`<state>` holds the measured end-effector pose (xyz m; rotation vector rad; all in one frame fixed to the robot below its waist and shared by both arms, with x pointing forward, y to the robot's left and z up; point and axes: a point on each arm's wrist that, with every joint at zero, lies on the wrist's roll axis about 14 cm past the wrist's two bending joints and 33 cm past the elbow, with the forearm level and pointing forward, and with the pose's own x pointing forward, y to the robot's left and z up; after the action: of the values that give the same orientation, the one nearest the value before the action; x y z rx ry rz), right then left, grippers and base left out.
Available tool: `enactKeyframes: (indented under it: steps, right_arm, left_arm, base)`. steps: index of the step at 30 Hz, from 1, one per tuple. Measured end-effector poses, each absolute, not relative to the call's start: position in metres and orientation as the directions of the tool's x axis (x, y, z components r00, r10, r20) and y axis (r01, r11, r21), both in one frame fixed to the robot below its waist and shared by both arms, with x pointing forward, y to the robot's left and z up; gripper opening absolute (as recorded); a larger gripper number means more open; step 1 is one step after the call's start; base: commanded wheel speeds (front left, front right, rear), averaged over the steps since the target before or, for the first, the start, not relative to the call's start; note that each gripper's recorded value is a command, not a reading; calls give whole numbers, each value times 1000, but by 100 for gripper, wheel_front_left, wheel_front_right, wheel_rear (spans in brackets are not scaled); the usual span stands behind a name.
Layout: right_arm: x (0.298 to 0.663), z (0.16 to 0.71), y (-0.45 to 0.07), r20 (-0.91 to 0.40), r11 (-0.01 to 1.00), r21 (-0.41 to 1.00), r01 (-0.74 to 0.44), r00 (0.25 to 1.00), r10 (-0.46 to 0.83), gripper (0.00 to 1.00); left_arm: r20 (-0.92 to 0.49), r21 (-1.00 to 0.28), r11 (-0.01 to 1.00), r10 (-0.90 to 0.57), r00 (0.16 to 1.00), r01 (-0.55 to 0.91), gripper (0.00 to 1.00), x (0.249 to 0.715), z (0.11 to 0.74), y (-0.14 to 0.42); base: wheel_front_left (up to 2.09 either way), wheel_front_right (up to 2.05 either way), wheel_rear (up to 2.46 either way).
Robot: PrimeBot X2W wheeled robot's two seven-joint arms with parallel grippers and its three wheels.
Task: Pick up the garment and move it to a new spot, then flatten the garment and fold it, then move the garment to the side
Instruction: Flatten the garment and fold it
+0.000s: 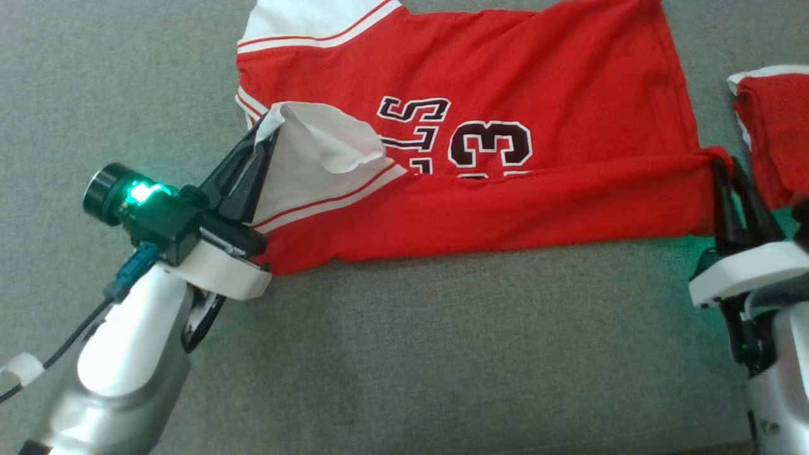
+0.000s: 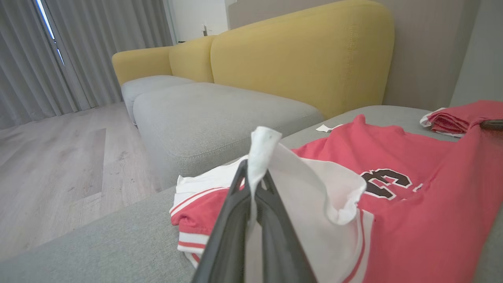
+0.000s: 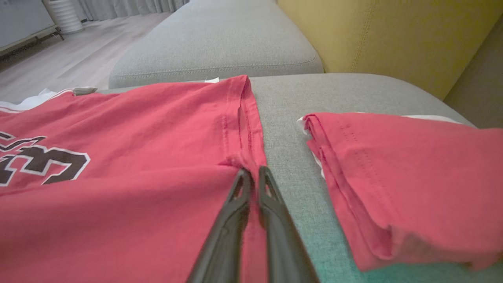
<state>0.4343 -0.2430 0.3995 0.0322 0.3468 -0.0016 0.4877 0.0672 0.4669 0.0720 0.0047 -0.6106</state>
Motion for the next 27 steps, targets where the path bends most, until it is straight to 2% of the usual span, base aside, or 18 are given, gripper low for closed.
enactKeyframes:
  steps: [1,8,13,17,23,24,25,26,27]
  right_arm:
    - [436,400,-243,-328,999,34,11,945,0,100]
    - [429,405,-244,-276,999,39,27,961,-15,100]
    - [404,393,-246,-308,996,64,65,950,-43,100]
    - [391,387,-244,-322,992,89,92,945,-59,100]
    - [388,392,-244,-313,991,89,96,948,-63,100]
    - [388,391,-244,-317,992,89,95,946,-62,100]
    - [387,389,-243,-328,991,90,94,943,-60,100]
    - [386,387,-243,-338,991,94,95,939,-58,100]
    - [386,386,-242,-346,990,101,98,937,-57,100]
  left_arm:
    - [-31,66,817,-572,820,572,100,489,465,67]
    - [-58,-9,864,-503,862,504,100,477,453,77]
    - [-207,-125,923,-383,900,364,100,431,403,95]
    - [-333,-173,950,-305,892,260,100,405,366,107]
    - [-397,-216,952,-287,872,215,100,414,353,109]
    - [-400,-217,951,-294,868,222,54,416,352,108]
    - [-403,-221,948,-302,864,228,15,418,352,106]
    - [-407,-231,945,-311,859,232,0,418,352,105]
    - [-413,-240,942,-319,853,236,0,419,351,103]
  base:
    - [0,0,0]
    - [0,0,0]
    - [0,0,0]
    - [0,0,0]
    - [0,0,0]
    - [0,0,0]
    - [0,0,0]
    - [0,0,0]
    - [0,0,0]
